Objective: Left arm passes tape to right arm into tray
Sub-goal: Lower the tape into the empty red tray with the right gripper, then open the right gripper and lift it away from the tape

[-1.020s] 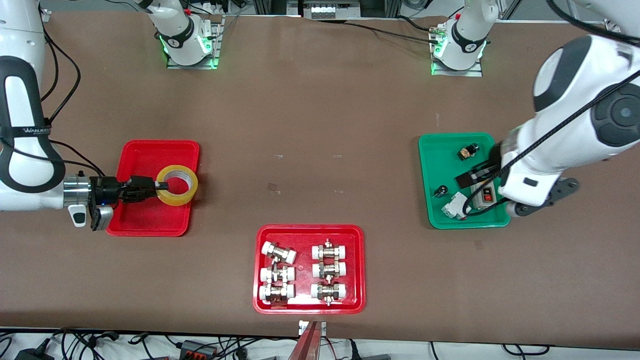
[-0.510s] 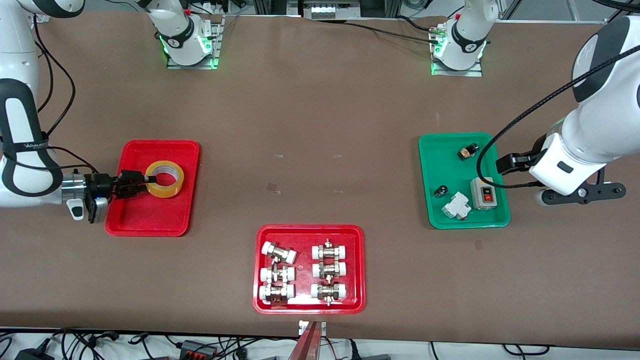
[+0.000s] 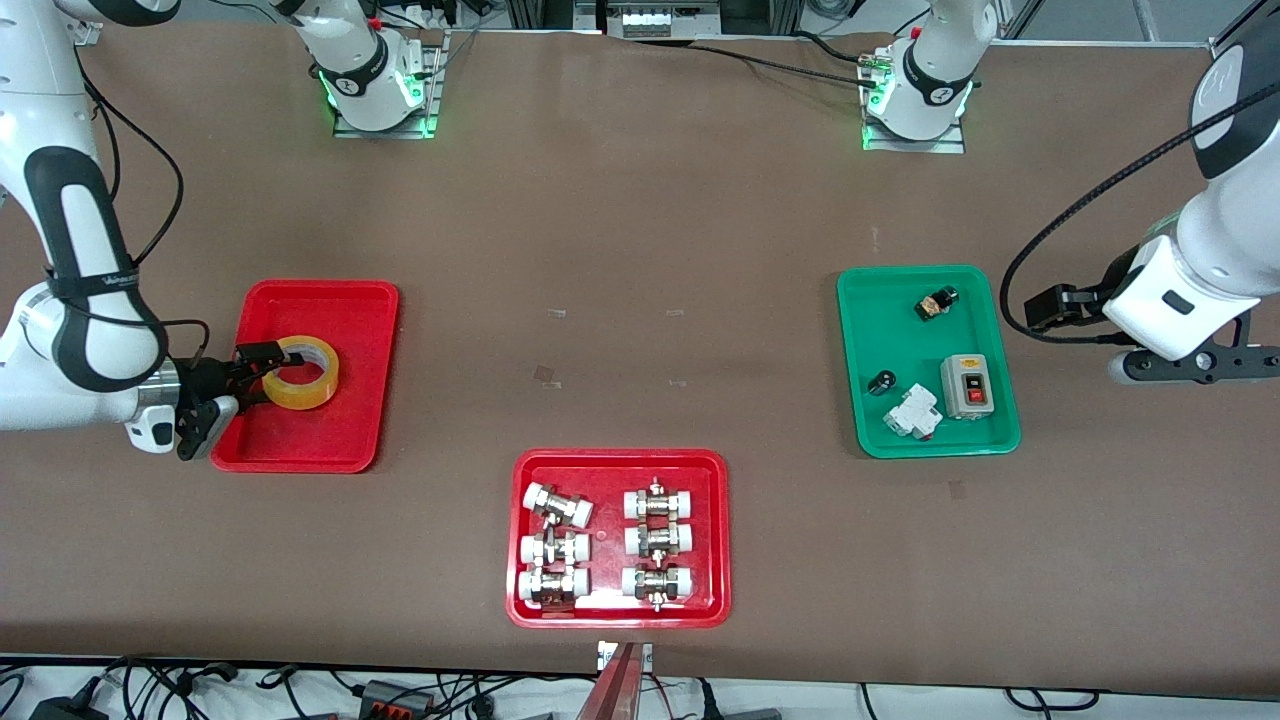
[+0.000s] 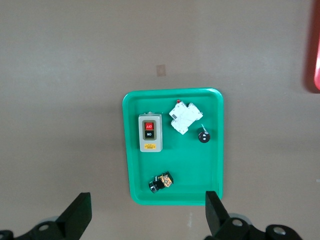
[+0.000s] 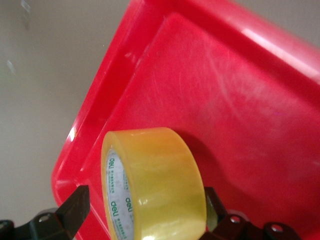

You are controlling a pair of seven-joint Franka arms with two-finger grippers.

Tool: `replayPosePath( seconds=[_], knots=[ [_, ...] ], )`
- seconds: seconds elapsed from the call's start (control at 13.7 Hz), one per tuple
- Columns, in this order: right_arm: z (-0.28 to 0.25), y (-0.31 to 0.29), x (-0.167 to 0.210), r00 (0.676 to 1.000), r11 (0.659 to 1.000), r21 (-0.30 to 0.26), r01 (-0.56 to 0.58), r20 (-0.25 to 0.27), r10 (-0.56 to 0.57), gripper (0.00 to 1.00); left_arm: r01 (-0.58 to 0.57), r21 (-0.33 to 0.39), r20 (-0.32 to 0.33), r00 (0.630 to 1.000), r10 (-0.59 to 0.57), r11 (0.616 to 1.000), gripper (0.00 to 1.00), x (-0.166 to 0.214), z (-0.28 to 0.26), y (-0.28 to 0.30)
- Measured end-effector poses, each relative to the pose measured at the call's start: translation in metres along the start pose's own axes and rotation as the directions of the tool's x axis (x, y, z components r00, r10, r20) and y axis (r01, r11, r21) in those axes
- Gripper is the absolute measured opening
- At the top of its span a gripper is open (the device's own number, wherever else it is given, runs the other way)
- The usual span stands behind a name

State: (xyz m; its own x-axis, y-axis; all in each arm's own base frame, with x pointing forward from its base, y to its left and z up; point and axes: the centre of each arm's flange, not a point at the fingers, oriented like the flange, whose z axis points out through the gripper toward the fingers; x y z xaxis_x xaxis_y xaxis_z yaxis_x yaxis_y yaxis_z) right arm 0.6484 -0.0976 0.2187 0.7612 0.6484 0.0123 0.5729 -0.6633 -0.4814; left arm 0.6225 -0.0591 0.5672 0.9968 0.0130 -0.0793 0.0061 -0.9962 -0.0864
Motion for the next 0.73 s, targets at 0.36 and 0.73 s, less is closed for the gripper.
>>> replayPosePath(
  seconds=[0.36,0.73],
  knots=[
    [-0.083,-0.097,0.059,0.995,0.967,-0.255,-0.019,0.093,0.044,1.0,-0.022,-0.003,-0.01,1.0,0.022,1.0,1.0,-0.004,-0.007,0.002],
    [-0.165,-0.217,0.068,0.94,0.879,-0.358,-0.316,0.01,0.342,1.0,-0.014,-0.012,-0.009,1.0,0.013,1.0,1.0,-0.012,-0.015,0.012]
  ],
)
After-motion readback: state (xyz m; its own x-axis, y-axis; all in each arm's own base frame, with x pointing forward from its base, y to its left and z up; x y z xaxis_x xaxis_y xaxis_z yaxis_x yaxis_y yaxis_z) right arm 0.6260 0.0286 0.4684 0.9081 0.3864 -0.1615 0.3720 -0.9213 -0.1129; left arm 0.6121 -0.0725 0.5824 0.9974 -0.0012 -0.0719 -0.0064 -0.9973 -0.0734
